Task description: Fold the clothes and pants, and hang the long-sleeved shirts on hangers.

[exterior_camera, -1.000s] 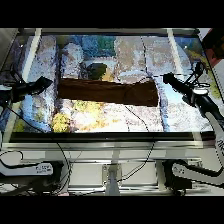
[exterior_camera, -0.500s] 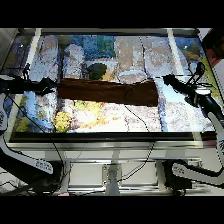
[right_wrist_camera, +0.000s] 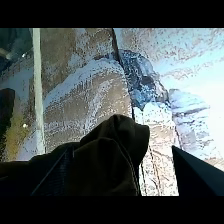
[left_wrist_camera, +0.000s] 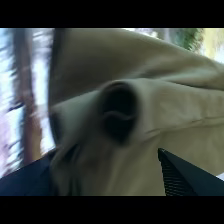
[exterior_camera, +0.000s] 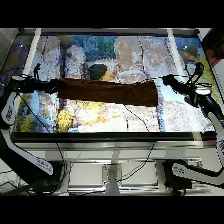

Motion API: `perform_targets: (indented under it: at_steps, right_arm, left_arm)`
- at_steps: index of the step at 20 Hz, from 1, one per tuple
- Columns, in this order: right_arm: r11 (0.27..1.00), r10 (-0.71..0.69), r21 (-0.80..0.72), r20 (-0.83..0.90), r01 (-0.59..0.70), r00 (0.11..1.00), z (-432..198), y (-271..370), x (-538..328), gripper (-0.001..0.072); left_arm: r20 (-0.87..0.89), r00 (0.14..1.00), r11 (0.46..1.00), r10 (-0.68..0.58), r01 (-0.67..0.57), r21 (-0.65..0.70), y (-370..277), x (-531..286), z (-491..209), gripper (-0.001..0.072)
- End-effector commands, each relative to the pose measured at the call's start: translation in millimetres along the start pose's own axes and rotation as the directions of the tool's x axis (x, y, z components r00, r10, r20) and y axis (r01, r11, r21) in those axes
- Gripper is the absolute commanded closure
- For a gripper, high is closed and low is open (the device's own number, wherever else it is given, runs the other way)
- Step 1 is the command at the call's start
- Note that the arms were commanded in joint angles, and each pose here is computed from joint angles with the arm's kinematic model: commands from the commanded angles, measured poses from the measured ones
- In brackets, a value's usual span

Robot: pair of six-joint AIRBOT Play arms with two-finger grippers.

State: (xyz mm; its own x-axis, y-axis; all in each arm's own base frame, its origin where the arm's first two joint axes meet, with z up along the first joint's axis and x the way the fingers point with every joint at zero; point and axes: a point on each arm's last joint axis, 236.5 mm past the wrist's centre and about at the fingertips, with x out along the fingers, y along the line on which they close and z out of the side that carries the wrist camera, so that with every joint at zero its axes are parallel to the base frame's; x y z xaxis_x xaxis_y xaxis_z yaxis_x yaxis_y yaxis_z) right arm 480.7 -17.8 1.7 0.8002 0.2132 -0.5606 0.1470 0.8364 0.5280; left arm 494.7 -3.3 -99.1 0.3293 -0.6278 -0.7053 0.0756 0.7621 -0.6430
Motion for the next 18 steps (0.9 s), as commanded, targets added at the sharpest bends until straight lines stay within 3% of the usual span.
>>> perform_targets:
  at_steps: [1,2,3,5,6,8,10,11,14,18]
  right_arm:
    - [1.000,0.021,-0.002,-0.023,-0.021,1.000,-5.2,5.2,-0.3,0.0028]
    - [0.999,0.031,-0.004,-0.035,-0.031,0.999,-7.9,7.6,-0.5,0.0028]
    - [0.999,0.037,-0.012,-0.048,-0.038,0.998,-11.0,9.0,-0.7,0.0028]
    - [0.998,0.055,-0.036,-0.085,-0.059,0.995,-19.7,13.5,-1.6,0.0032]
    - [0.993,0.087,-0.070,-0.117,-0.096,0.989,-24.9,22.2,-3.3,0.0110]
    - [0.963,0.184,-0.159,-0.201,-0.217,0.962,-32.6,54.6,-11.6,0.0422]
    - [0.920,0.260,-0.230,-0.251,-0.318,0.932,-29.5,93.7,-20.3,0.0566]
    - [0.895,0.287,-0.269,-0.265,-0.357,0.921,-26.5,113.9,-23.7,0.0676]
    - [0.816,0.334,-0.402,-0.258,-0.415,0.907,-20.7,175.4,-25.9,0.0697]
    - [0.778,0.308,-0.516,-0.184,-0.358,0.934,-42.1,225.9,2.5,0.0699]
  left_arm:
    - [-0.044,0.999,0.994,-0.011,0.015,0.107,-22.5,26.3,-7.1,0.0019]
    - [-0.040,0.999,0.993,-0.004,0.009,0.120,-26.8,31.7,-5.4,0.0106]
    - [-0.028,1.000,0.991,0.006,-0.003,0.132,-29.4,36.7,-2.2,0.0262]
    - [-0.018,1.000,0.988,0.015,-0.012,0.156,-37.3,41.3,1.3,0.0703]
    - [-0.015,1.000,0.983,0.013,-0.010,0.184,-44.0,40.5,2.9,0.0696]
    - [0.006,1.000,0.972,0.012,-0.013,0.237,-62.9,31.1,10.2,0.0696]
    - [0.048,0.999,0.959,0.009,-0.022,0.281,-85.1,11.9,22.1,0.0696]
    - [0.077,0.997,0.952,0.005,-0.029,0.306,-98.6,-1.3,29.3,0.0696]
    - [0.156,0.988,0.947,-0.007,-0.044,0.320,-138.1,-40.1,44.5,0.0696]
    - [0.193,0.980,0.920,-0.044,-0.036,0.391,-189.8,-71.5,43.9,0.0696]
